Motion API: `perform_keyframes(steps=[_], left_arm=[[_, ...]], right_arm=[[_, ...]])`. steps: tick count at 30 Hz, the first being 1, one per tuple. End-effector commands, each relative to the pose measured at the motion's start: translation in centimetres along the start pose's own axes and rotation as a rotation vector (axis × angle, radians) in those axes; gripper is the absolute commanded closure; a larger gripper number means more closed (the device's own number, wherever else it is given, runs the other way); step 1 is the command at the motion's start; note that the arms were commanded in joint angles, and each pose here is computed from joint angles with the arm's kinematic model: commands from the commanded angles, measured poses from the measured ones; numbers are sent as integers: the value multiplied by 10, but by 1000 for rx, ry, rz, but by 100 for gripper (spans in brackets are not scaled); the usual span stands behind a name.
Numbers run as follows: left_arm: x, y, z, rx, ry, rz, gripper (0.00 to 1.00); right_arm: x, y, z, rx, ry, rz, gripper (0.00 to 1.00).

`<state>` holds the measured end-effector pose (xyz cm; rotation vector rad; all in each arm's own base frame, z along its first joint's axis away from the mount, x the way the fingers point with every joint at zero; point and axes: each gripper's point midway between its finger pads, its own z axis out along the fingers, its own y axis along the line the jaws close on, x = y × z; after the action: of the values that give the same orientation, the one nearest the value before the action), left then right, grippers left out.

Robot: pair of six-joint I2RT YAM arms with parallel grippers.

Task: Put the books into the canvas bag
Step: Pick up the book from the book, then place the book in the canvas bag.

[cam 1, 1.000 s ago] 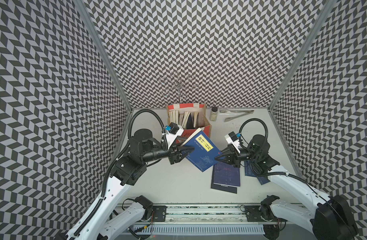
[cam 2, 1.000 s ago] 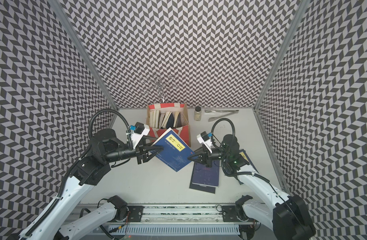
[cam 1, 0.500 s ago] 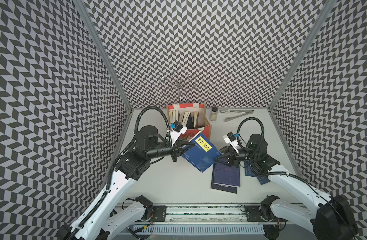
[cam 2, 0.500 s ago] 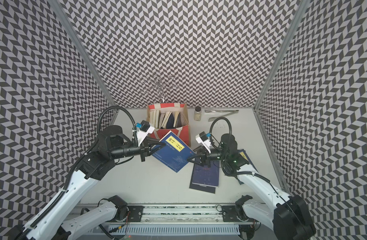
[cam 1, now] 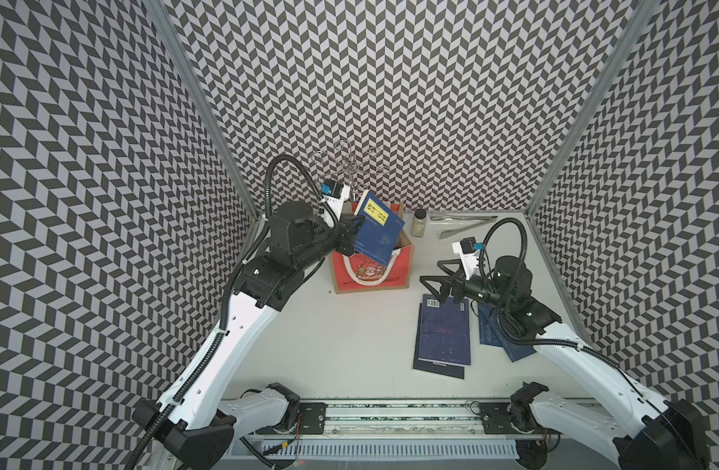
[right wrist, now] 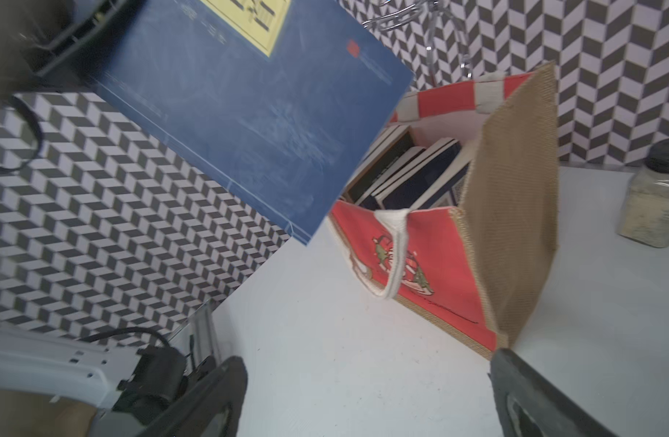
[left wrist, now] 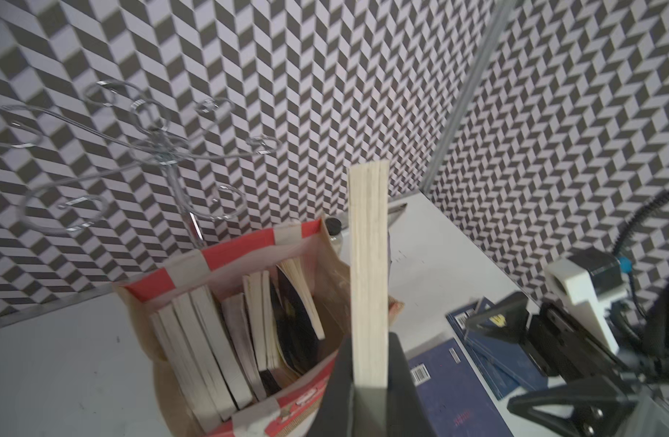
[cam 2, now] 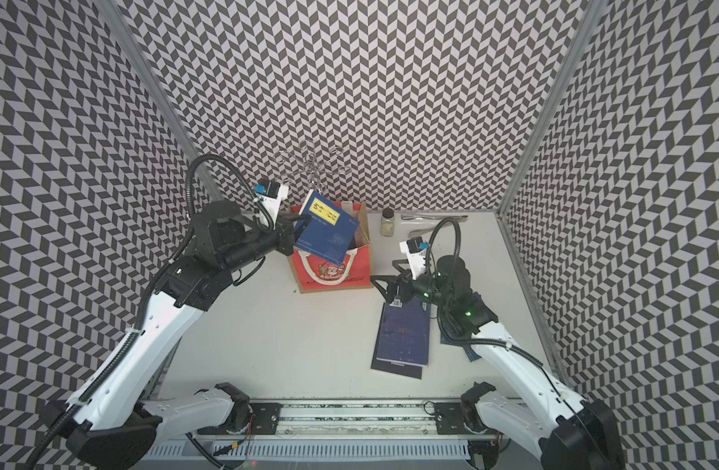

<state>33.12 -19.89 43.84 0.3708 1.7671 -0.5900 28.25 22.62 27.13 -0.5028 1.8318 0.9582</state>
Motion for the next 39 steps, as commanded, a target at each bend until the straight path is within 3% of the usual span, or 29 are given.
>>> perform_keyframes(steps=[1, 12, 39], left_arm=[[-36, 35, 6, -162, -105, -65, 100], [-8, 63, 62, -169, -55, -172, 100], [44, 59, 111, -70, 22, -296, 100]], right_arm=[[-16, -17, -10, 133, -51, -19, 1], [-13, -22, -16, 172, -42, -42, 0], [1, -27, -11, 162, -4, -26, 0]])
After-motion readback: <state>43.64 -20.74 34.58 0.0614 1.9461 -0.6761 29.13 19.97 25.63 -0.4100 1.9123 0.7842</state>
